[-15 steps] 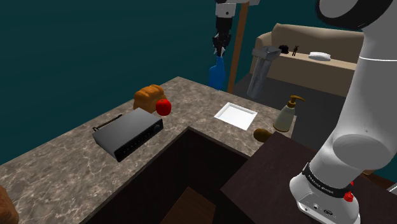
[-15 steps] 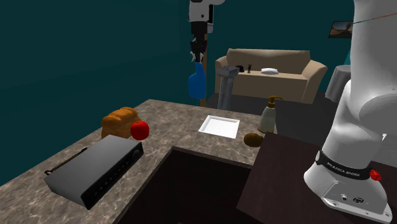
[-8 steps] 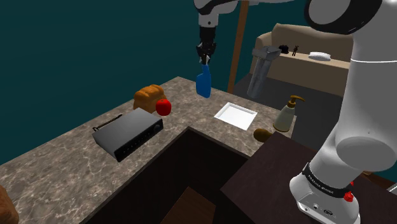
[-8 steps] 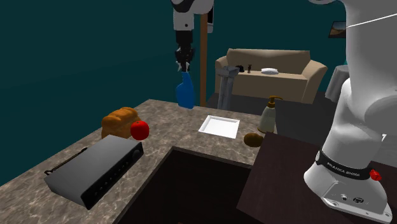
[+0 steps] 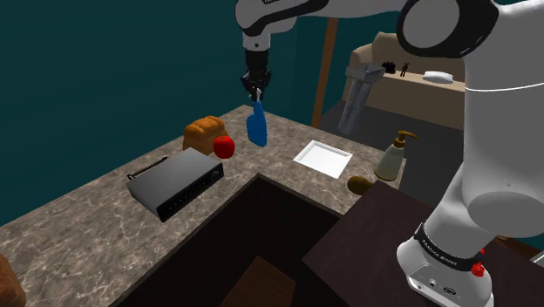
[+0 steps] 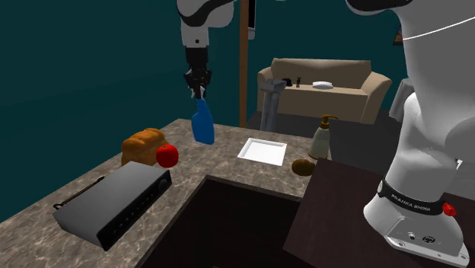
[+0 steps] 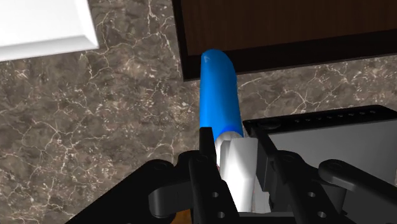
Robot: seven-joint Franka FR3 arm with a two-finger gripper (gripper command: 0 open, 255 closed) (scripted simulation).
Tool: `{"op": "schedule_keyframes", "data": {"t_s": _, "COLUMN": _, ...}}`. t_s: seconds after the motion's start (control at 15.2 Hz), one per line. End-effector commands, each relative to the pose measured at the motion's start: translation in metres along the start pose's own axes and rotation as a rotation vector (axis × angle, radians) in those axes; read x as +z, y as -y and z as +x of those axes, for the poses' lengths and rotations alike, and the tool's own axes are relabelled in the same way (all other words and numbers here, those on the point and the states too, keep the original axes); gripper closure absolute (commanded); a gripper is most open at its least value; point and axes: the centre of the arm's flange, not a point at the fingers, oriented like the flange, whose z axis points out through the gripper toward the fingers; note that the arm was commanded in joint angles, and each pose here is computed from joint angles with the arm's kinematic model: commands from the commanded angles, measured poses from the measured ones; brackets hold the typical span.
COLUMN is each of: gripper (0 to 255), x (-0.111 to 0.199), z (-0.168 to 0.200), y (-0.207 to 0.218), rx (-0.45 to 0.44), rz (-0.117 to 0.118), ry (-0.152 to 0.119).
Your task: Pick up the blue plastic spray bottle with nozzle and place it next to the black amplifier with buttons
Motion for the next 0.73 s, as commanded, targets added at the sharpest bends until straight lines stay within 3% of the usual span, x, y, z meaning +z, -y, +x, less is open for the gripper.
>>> {"op": "schedule_keyframes", "data": {"t_s": 0.0, "gripper": 255, "x": 0.009, "z": 0.011, "y": 0.019, "rx": 0.001, "rz": 0.0, "ry": 0.0}}
{"op": "schedule_keyframes", "data": {"t_s": 0.66, "gripper": 255, "x": 0.055, "z": 0.06, "y": 0.132, "rx": 0.001, "rz": 0.0, "ry": 0.0}}
